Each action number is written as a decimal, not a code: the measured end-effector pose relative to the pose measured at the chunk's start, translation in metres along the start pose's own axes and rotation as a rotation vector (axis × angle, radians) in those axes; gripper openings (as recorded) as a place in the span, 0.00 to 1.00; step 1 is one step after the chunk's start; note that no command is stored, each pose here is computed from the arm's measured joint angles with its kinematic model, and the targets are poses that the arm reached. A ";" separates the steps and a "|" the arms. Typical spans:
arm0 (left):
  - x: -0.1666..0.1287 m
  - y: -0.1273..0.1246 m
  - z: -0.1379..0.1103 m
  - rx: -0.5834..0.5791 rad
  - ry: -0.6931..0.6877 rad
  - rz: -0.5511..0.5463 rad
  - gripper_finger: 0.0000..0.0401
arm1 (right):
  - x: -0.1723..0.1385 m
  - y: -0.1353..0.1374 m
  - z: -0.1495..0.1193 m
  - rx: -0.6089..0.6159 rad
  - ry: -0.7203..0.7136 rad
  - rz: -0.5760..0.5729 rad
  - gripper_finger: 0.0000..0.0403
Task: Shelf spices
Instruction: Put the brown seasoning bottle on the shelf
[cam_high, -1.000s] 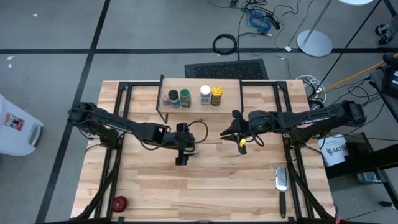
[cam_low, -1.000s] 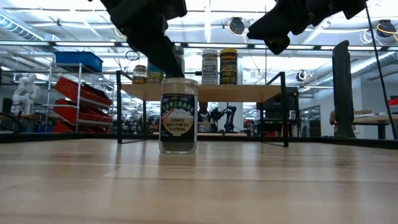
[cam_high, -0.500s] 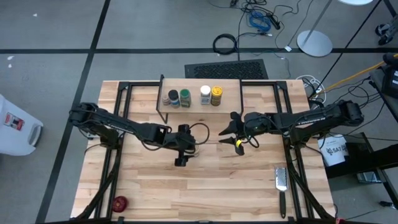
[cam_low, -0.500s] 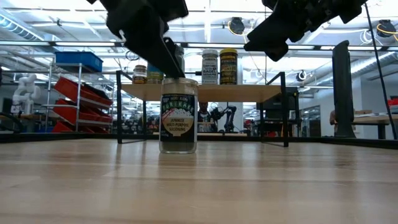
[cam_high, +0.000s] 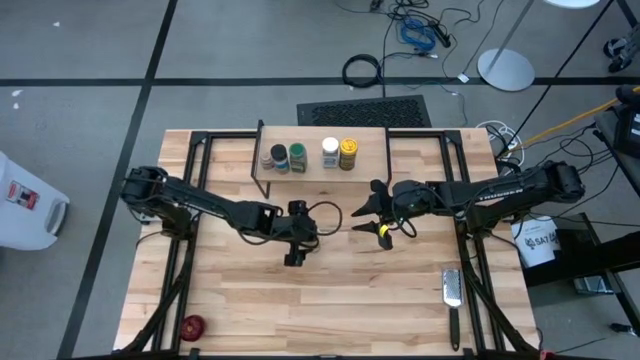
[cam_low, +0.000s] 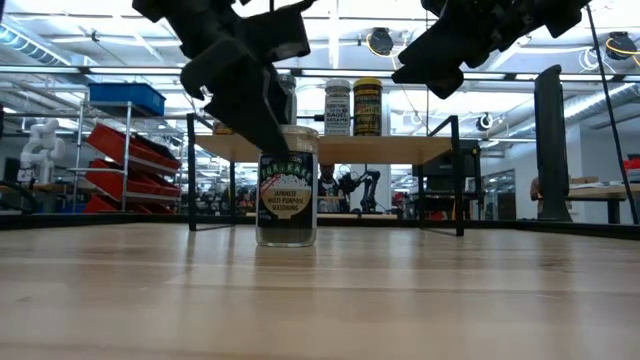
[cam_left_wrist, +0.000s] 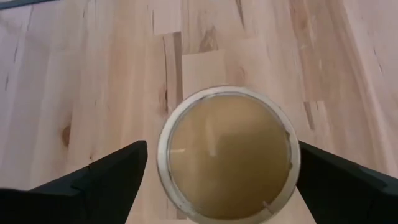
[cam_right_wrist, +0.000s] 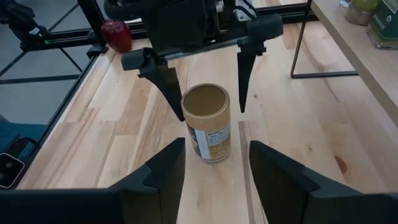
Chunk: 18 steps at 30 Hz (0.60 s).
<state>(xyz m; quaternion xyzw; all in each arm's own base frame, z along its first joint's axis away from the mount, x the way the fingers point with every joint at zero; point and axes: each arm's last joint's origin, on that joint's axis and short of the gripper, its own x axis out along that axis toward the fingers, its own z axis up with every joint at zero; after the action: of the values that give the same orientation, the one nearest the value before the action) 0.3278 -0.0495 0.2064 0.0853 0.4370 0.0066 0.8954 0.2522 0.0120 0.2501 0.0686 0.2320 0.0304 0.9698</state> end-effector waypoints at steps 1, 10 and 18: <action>0.001 0.000 0.000 -0.001 0.002 0.001 0.97 | 0.000 0.000 0.000 0.000 0.000 0.000 0.41; 0.003 0.007 -0.001 -0.019 0.008 -0.024 0.91 | 0.000 0.000 0.000 0.000 0.000 0.000 0.41; 0.006 0.005 -0.001 -0.024 0.010 -0.066 0.73 | 0.000 0.000 0.000 -0.004 0.000 -0.001 0.41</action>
<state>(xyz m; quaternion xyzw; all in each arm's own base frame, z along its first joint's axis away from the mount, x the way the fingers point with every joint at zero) 0.3307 -0.0438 0.2021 0.0600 0.4441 -0.0173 0.8938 0.2522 0.0120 0.2501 0.0668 0.2321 0.0306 0.9699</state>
